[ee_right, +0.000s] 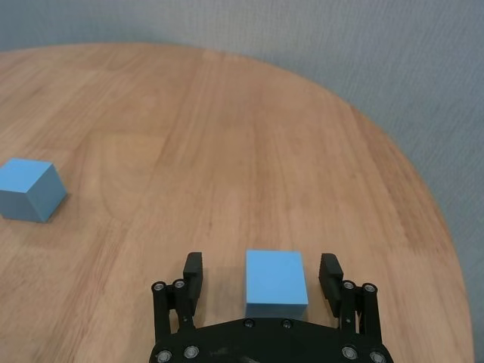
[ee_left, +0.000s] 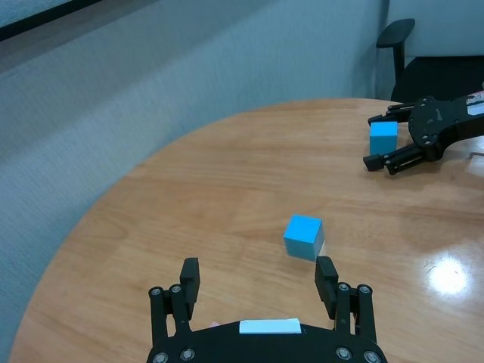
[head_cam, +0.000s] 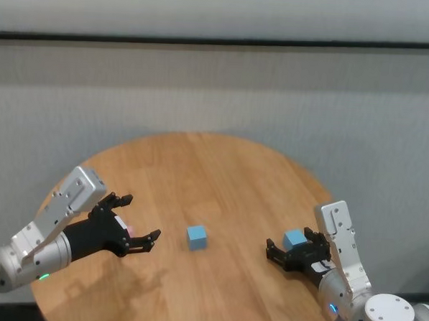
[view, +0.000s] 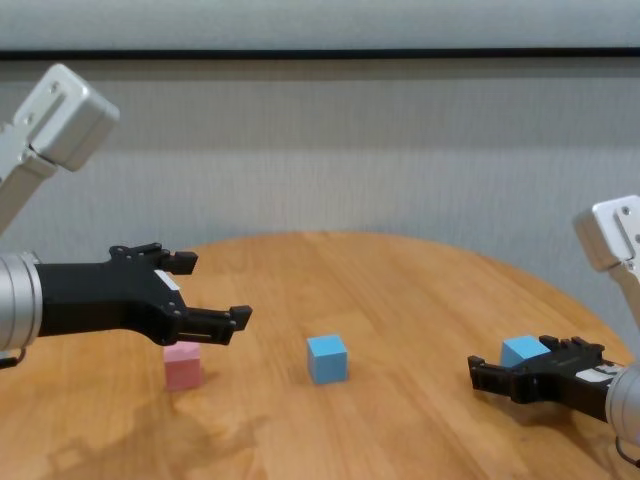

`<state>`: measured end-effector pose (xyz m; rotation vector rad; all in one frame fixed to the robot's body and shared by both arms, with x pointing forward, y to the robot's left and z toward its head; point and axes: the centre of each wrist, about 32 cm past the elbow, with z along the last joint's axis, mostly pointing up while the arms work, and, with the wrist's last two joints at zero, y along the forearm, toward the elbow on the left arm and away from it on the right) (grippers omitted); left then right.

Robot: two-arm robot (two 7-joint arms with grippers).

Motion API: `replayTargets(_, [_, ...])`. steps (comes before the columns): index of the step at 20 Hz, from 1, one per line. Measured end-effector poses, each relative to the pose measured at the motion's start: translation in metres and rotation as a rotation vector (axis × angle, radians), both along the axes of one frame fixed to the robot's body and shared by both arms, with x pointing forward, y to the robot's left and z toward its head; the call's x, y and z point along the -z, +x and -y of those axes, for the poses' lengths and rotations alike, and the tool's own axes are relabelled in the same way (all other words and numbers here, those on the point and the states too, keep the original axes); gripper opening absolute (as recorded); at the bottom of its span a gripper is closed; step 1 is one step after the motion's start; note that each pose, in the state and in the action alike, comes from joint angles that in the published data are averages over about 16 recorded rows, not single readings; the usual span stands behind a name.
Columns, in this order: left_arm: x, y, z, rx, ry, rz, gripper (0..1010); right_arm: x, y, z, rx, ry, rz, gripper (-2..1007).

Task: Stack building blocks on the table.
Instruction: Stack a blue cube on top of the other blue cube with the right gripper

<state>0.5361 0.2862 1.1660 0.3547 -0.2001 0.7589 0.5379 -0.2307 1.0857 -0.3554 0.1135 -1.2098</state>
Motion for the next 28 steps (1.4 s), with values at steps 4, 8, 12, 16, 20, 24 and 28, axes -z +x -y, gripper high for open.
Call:
replayTargets(4, [0.0000,0.0000,0.0000,0.000,0.000,0.000,1003,0.0003,-0.0001,-0.0006,0.002,0.000,0.003,880])
replayTargets(8, [0.0000,0.0000,0.0000,0.000,0.000,0.000,1003,0.0005,-0.0002,-0.0009,0.004,0.002,0.006,771])
replayTargets(12, [0.0000,0.0000,0.0000,0.000,0.000,0.000,1003,0.0006,-0.0007,-0.0008,0.003,0.005,0.006,642])
replayTargets(16, [0.0000,0.0000,0.0000,0.000,0.000,0.000,1003,-0.0005,-0.0014,-0.0005,-0.002,0.007,0.010,521])
replayTargets(20, [0.0000,0.0000,0.0000,0.000,0.000,0.000,1003,-0.0049,-0.0024,0.0005,-0.026,0.015,0.028,434])
replayTargets(24, [0.0000,0.0000,0.0000,0.000,0.000,0.000,1003,-0.0120,-0.0041,0.0005,-0.060,0.032,0.053,385])
replayTargets(28, [0.0000,0.0000,0.0000,0.000,0.000,0.000,1003,-0.0212,-0.0066,-0.0024,-0.098,0.057,0.075,370])
